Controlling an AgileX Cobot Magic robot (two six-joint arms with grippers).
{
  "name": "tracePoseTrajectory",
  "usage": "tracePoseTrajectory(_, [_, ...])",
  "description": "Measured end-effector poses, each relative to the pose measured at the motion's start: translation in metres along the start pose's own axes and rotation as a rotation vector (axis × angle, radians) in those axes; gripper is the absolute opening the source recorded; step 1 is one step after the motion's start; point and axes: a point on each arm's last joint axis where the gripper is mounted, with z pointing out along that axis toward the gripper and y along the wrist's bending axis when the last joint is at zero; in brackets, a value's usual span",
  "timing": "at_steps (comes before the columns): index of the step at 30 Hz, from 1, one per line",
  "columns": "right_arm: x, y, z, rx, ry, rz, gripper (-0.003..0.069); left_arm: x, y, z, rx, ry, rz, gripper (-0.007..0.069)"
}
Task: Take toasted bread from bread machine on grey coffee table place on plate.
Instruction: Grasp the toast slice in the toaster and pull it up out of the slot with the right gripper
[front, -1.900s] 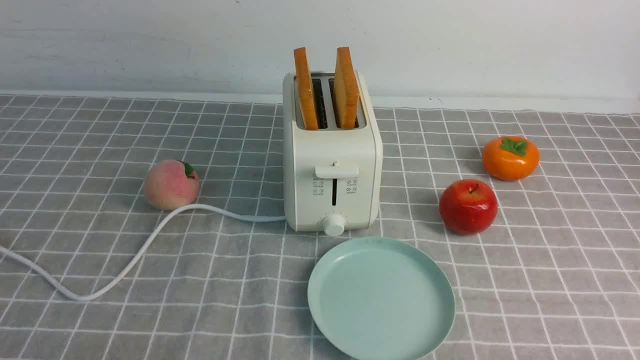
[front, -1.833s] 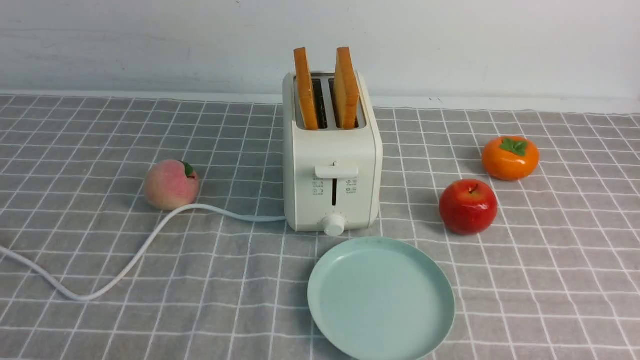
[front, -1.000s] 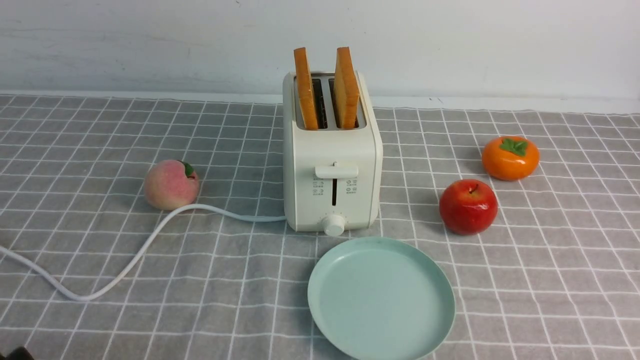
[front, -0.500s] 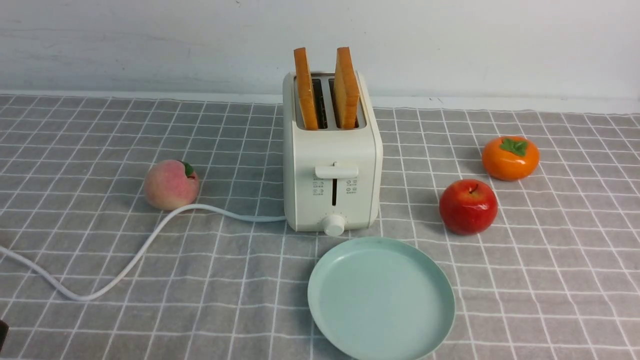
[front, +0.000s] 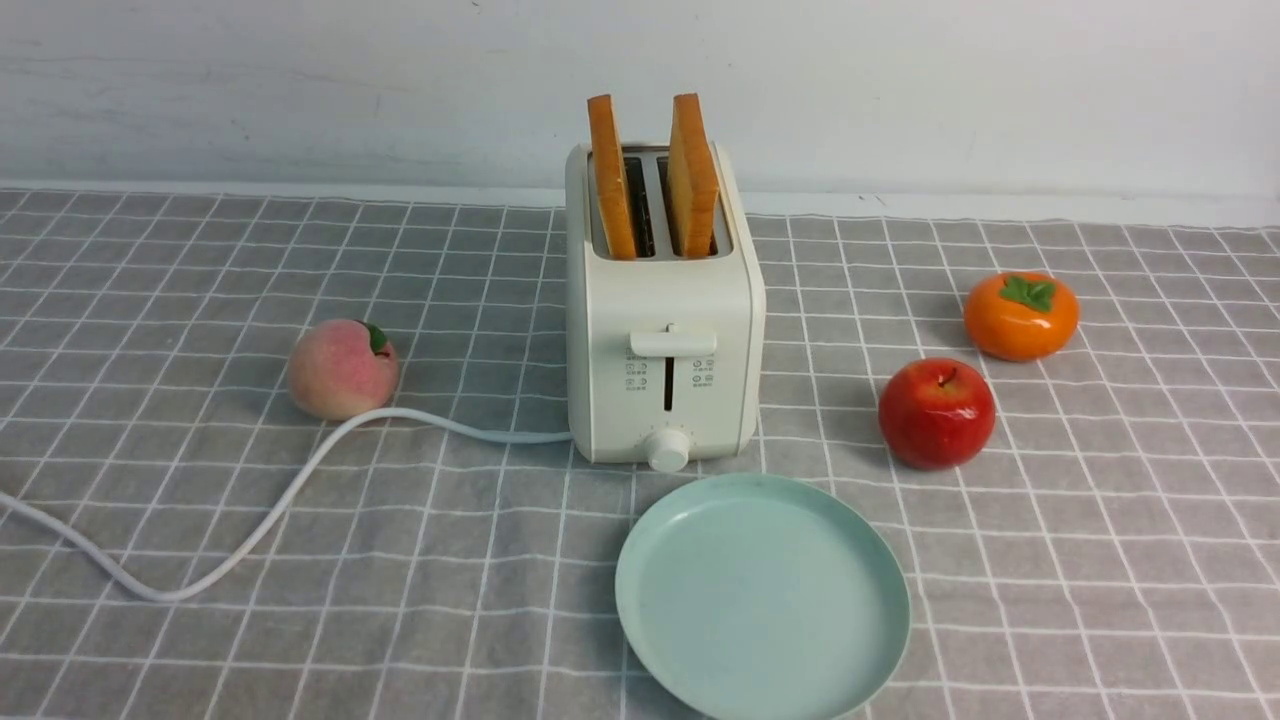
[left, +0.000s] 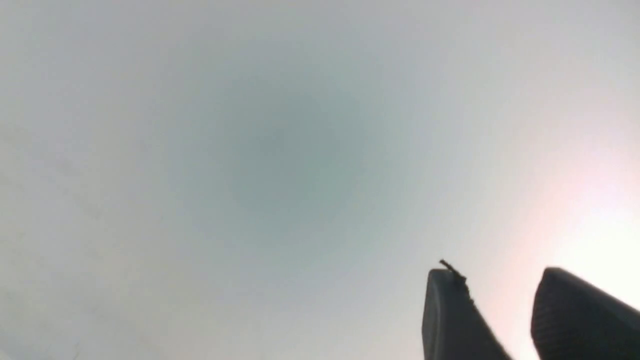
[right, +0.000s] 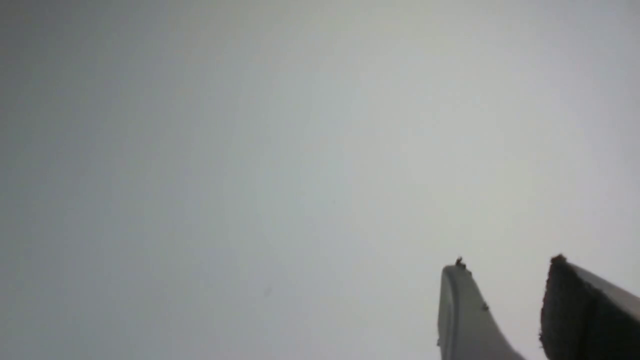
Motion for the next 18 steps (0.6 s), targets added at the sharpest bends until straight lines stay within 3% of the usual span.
tracePoseTrajectory(5, [-0.055,0.038,0.061,0.004,0.077,0.009,0.0240,-0.046,-0.045,0.053,0.040,-0.039,0.059,0.0238])
tracePoseTrajectory(9, [-0.061,0.054,0.134,0.072,0.325,-0.004,0.0240,-0.052,-0.070,0.128,-0.031,0.174,0.078,0.0238])
tracePoseTrajectory(10, [-0.060,0.054,0.134,0.074,0.335,-0.007,0.0240,-0.049,-0.070,0.133,-0.044,0.210,0.079,0.0238])
tracePoseTrajectory(14, [-0.021,0.039,0.185,0.168,0.589,-0.083,0.0240,0.002,-0.052,0.172,-0.233,0.679,0.106,0.0238])
tracePoseTrajectory(15, [-0.018,0.038,0.186,0.175,0.604,-0.085,0.0240,0.003,-0.051,0.171,-0.238,0.695,0.110,0.0238])
tracePoseTrajectory(18, [0.025,0.021,0.202,0.251,0.773,-0.026,0.0240,0.051,-0.018,0.171,-0.394,1.065,0.194,0.0238])
